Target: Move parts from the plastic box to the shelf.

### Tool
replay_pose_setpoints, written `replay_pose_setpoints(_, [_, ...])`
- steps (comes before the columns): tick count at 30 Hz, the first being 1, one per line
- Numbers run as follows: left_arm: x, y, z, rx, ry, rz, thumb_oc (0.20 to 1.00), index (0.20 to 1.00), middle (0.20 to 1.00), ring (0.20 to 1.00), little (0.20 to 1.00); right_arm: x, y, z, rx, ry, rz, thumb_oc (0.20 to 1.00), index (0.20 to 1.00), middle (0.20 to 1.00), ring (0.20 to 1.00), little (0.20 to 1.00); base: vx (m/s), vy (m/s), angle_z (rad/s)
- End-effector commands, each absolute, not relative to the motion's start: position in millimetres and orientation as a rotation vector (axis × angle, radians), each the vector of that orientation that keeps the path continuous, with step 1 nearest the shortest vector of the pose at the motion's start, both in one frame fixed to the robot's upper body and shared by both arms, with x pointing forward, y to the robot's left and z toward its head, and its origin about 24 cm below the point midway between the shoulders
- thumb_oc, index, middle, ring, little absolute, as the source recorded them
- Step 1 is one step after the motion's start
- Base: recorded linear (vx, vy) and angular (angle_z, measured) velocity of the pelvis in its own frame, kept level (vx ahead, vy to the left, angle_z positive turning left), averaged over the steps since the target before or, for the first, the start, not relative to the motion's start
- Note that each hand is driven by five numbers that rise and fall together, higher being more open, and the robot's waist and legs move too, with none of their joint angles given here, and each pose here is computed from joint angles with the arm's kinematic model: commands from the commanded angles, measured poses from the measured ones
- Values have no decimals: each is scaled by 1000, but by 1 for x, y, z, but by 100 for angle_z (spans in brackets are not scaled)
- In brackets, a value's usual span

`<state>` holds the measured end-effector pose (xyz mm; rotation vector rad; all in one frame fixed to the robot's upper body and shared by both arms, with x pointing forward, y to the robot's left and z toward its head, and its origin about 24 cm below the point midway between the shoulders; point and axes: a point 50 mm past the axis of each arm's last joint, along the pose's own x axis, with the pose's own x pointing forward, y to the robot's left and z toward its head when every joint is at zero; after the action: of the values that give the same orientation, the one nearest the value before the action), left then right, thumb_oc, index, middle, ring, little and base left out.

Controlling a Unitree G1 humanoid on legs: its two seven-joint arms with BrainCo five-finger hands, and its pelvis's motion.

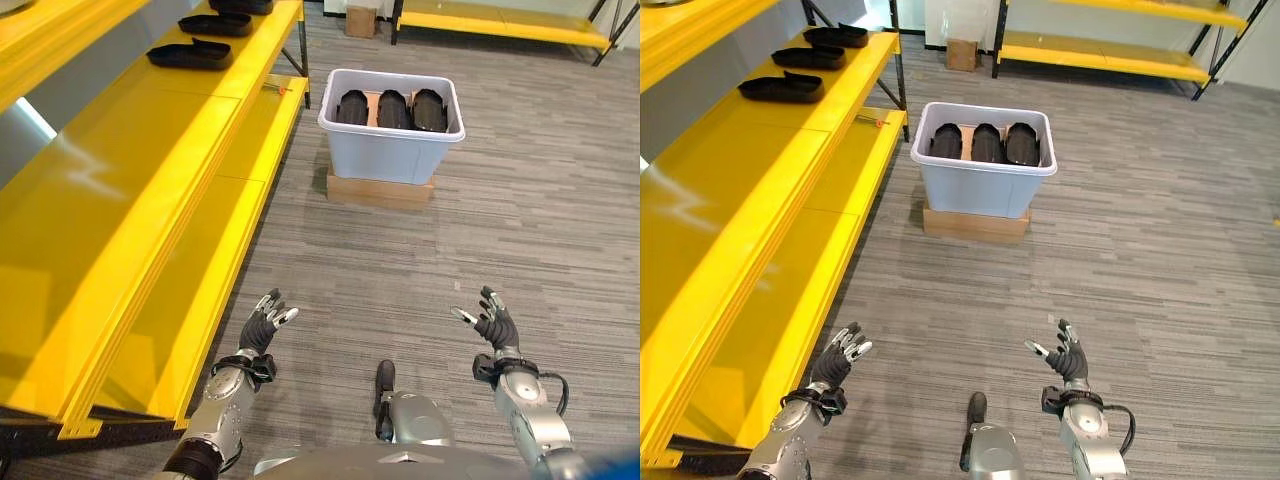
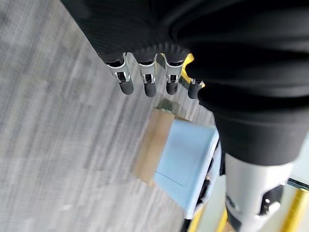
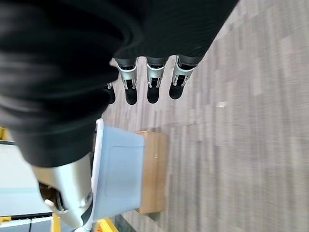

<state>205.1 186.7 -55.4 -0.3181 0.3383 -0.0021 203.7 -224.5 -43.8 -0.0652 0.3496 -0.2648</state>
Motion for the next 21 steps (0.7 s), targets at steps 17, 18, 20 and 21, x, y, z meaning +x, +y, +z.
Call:
replay_pose_setpoints(17, [222,218,-31,-471,99,251,1000,1000,1000,1000,1000,216,-219,-24,-211,262,-31,1000,1000,1000,1000,1000,349,-39,-43])
replay_pose_setpoints(18, [220,220,-32,-469,101,263,1000,1000,1000,1000,1000,215,-219,-25,-210,266,-30,1000,1000,1000,1000,1000,551,411,-81])
replay_pose_setpoints(20, [221,227,-32,-445,111,278,1000,1000,1000,1000,1000,215,-219,-26,-171,274,-30,1000,1000,1000,1000,1000,354,257,-69])
replay_pose_setpoints(21, [223,227,-31,-426,111,270,1000,1000,1000,1000,1000,215,-218,-26,-166,270,-31,1000,1000,1000,1000,1000,188,160,9])
